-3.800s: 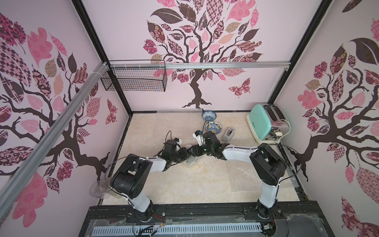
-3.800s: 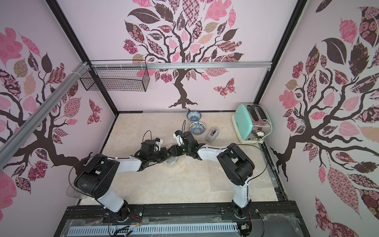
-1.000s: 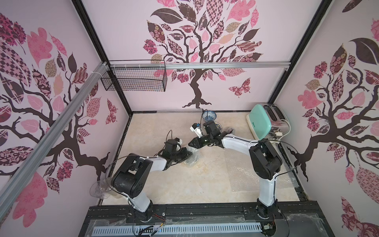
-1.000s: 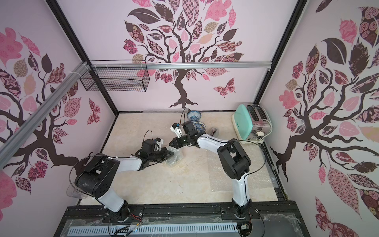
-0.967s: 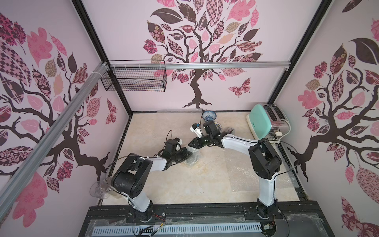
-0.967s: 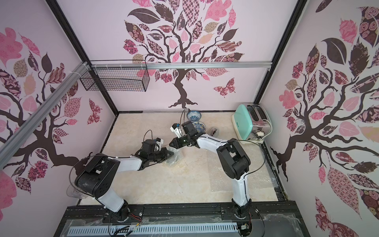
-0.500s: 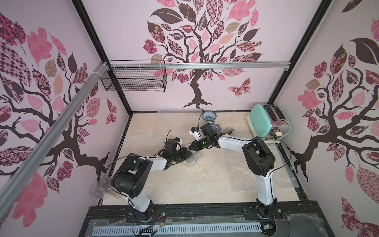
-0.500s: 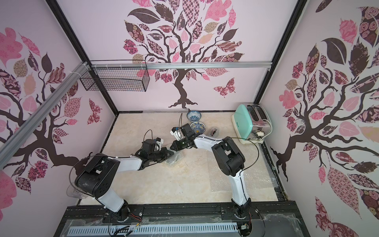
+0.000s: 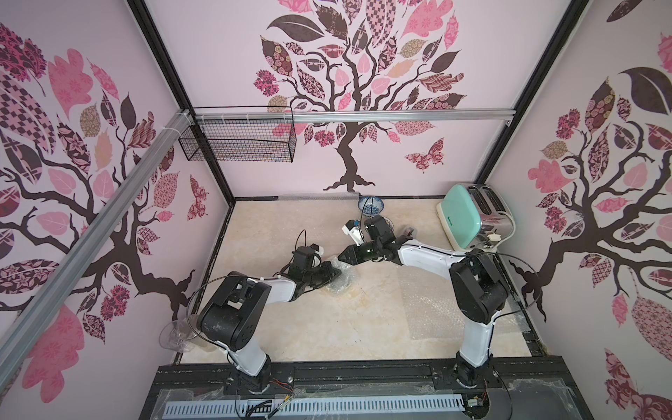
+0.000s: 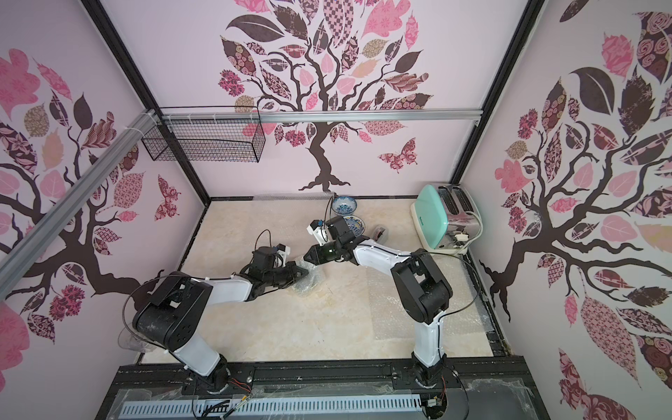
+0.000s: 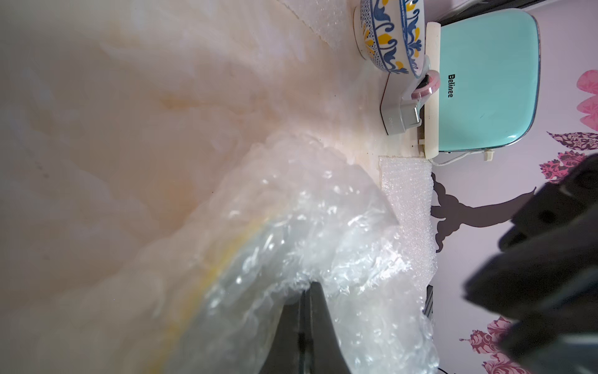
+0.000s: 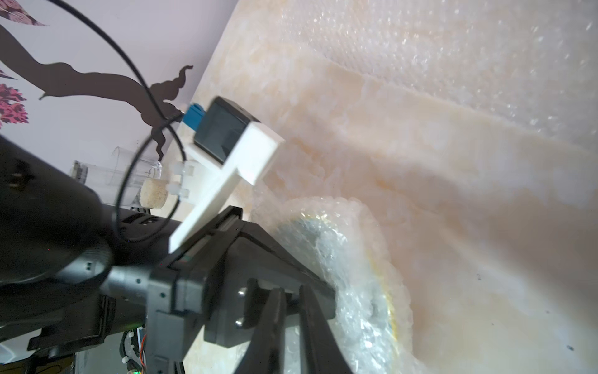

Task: Wrap bowls in bubble wrap
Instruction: Stick the tape on the bubble wrap.

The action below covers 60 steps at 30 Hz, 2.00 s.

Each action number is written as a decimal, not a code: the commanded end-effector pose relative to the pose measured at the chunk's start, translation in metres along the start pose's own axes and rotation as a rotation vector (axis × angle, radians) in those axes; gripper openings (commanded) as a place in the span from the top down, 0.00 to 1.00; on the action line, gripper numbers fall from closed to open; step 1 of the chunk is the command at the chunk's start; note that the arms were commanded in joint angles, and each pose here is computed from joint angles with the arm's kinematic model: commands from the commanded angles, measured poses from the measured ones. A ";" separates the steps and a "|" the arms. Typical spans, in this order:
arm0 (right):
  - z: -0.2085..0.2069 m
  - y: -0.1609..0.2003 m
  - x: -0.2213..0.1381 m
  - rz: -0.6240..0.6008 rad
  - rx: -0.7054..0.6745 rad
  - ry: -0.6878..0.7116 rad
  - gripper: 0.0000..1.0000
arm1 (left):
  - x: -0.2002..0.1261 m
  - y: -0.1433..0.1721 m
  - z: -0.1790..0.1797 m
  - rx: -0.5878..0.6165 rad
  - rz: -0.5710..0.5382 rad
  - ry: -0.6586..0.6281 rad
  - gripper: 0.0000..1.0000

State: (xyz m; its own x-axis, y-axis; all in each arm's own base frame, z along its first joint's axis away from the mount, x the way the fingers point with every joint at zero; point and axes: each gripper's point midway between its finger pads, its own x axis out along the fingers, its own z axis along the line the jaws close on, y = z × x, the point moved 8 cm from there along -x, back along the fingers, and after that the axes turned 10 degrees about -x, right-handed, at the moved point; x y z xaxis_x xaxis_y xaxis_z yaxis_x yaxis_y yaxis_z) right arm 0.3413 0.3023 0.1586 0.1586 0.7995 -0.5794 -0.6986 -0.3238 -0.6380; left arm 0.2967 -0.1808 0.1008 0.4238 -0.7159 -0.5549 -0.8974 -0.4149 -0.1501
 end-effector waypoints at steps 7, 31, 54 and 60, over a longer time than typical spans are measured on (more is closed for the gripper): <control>-0.027 0.019 0.022 0.101 0.054 0.095 0.87 | 0.000 0.008 0.009 -0.007 0.028 -0.066 1.00; 0.030 0.003 -0.067 -0.202 0.004 0.115 0.63 | -0.109 0.021 -0.015 -0.001 -0.217 -0.311 0.33; 0.023 0.018 -0.064 -0.177 0.003 0.139 0.62 | -0.100 0.017 -0.010 0.013 -0.204 -0.348 0.30; 0.022 0.019 -0.065 -0.186 0.005 0.156 0.61 | -0.128 -0.018 -0.055 0.348 -0.422 -0.349 0.29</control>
State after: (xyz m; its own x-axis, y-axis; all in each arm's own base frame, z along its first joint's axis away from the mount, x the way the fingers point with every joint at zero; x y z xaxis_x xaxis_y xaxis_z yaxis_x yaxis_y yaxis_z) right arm 0.3002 0.2577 0.1870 0.3612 0.7621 -0.5374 -0.6736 -0.1853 -0.7155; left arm 0.2530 -0.1198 0.1971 0.6502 -0.3539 -0.6723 -0.7415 -0.4885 -0.4599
